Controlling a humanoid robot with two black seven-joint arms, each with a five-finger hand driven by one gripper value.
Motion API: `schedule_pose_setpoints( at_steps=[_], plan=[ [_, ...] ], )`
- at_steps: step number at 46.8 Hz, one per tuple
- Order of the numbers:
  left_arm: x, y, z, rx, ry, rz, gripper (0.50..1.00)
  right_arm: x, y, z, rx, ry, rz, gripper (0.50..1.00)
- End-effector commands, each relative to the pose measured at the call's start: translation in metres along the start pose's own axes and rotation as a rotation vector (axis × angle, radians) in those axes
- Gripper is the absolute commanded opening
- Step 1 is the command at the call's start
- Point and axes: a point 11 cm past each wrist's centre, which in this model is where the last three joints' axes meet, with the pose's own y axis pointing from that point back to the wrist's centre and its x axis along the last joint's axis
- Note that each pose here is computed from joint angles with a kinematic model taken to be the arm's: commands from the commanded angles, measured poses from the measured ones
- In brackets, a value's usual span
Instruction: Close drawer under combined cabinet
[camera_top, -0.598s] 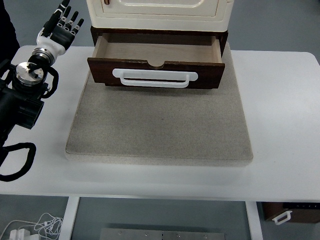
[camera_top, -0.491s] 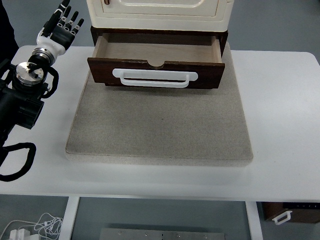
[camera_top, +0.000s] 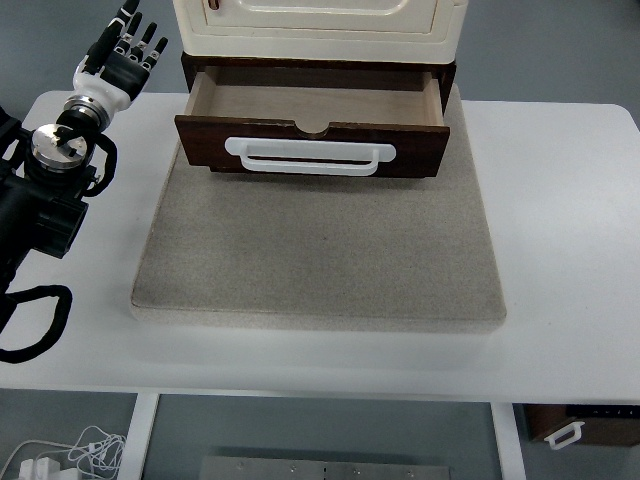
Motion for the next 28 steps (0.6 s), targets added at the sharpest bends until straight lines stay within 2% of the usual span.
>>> schedule_pose_setpoints(
  at_steps=[1,7,21,28],
  plan=[
    [0.0,0.0,0.004,-0.006,-0.004,0.001,0.999,-0.001,0.0,0.0,0.0,0.001,-0.002,0.952],
    [-0.001,0.0,0.018,-0.027,-0.017,0.0,0.999,-0.001,0.0,0.0,0.0,0.001,-0.002,0.952],
    [-0.006,-0.001,0.024,-0.036,-0.03,-0.013,0.999,0.0,0.0,0.0,0.0,0.001,0.0,0.952],
    [-0.017,-0.003,0.049,-0.074,-0.055,-0.03,0.996,-0.001,0.0,0.0,0.0,0.001,-0.002,0.952]
  ],
)
